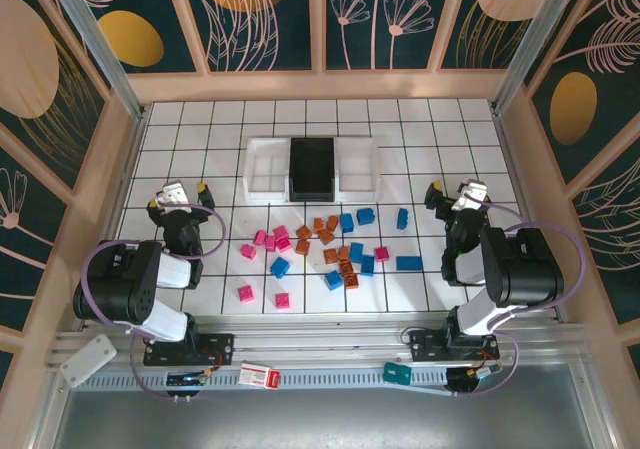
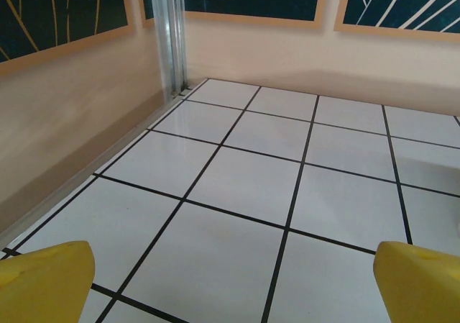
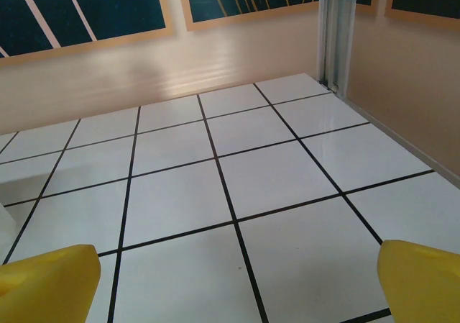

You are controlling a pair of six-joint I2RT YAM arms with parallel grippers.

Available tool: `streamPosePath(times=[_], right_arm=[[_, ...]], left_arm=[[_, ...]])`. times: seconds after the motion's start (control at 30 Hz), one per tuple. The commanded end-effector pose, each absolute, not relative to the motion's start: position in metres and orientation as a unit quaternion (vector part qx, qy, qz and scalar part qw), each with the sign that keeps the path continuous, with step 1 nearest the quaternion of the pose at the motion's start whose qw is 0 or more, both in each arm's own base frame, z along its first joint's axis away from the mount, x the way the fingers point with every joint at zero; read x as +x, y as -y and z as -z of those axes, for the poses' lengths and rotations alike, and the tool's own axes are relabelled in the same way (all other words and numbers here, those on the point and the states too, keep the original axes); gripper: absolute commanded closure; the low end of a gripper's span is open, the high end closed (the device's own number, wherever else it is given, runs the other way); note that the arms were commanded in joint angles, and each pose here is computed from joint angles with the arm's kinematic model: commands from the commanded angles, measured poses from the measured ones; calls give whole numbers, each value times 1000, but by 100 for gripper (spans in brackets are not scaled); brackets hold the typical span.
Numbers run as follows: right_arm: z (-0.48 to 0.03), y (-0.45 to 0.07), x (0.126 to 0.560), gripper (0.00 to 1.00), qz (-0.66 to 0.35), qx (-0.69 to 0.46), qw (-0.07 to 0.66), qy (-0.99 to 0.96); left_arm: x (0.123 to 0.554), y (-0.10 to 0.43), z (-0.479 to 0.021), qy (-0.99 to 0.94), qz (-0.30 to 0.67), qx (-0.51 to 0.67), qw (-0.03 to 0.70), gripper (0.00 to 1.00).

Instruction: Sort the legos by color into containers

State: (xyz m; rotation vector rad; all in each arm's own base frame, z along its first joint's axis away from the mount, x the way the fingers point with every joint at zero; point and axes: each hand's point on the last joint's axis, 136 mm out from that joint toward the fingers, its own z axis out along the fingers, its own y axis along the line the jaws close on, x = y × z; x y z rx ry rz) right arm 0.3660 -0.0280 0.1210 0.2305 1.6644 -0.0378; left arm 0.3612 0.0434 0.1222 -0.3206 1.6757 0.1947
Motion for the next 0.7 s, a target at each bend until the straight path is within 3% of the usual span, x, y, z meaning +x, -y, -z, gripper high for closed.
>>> streamPosePath(times=[0.0, 0.67], right_arm=[[-131, 28, 368, 1, 18, 105, 683, -723], [-131, 28, 368, 1, 19, 103, 683, -723]], left_arm=[[366, -43, -138, -719, -75, -144, 676, 1], [366, -43, -138, -719, -75, -144, 676, 1]])
